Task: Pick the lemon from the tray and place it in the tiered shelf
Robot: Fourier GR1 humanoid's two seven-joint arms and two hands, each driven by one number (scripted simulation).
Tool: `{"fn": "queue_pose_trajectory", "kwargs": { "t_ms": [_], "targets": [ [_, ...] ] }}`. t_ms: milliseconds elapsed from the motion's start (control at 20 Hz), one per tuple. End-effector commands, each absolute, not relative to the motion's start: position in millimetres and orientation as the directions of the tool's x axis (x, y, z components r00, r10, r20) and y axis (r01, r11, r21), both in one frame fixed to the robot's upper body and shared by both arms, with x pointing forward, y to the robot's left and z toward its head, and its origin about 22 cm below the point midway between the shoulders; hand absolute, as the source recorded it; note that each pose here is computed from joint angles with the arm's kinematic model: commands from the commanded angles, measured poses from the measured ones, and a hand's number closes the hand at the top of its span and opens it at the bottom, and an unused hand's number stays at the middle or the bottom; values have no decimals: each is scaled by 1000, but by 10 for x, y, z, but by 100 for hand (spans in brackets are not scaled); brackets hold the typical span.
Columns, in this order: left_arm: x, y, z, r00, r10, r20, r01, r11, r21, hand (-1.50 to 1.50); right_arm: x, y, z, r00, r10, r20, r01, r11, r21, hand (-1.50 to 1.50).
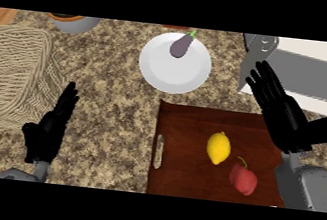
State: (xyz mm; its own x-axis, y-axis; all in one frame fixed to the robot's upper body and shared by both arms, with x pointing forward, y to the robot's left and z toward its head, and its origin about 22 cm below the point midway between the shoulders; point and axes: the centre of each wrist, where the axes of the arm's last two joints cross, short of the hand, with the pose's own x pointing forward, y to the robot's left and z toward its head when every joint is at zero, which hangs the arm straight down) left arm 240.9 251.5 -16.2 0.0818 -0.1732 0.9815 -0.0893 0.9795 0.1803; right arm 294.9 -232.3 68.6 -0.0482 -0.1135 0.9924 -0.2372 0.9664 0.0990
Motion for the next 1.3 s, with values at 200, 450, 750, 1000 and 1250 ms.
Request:
{"fn": "queue_pose_trajectory", "kwargs": {
  "t_ms": [200, 450, 750, 1000, 1250],
  "targets": [
    [2201, 2965, -415, 351, -88, 932, -191, 968, 164, 0, 2570, -3210, 930, -117, 373, 921, 328, 889, -318, 150],
    [2156, 3074, -388, 422, 6, 907, -179, 981, 77, 0, 1917, -3731, 230, 374, 362, 854, 545, 659, -518, 150],
    [2445, 2991, -422, 445, 8, 896, -114, 992, 48, 0, 1217, -3194, 399, 270, 437, 858, 450, 730, -514, -150],
    [2406, 2994, -335, 457, 5, 890, -100, 994, 46, 0, 1087, -2936, 953, 291, 467, 835, 278, 794, -541, -150],
    [2463, 2926, -226, 456, -14, 890, -72, 996, 52, 0, 1171, -2631, 1307, 364, 504, 783, 190, 783, -593, -150]
  ]
}}
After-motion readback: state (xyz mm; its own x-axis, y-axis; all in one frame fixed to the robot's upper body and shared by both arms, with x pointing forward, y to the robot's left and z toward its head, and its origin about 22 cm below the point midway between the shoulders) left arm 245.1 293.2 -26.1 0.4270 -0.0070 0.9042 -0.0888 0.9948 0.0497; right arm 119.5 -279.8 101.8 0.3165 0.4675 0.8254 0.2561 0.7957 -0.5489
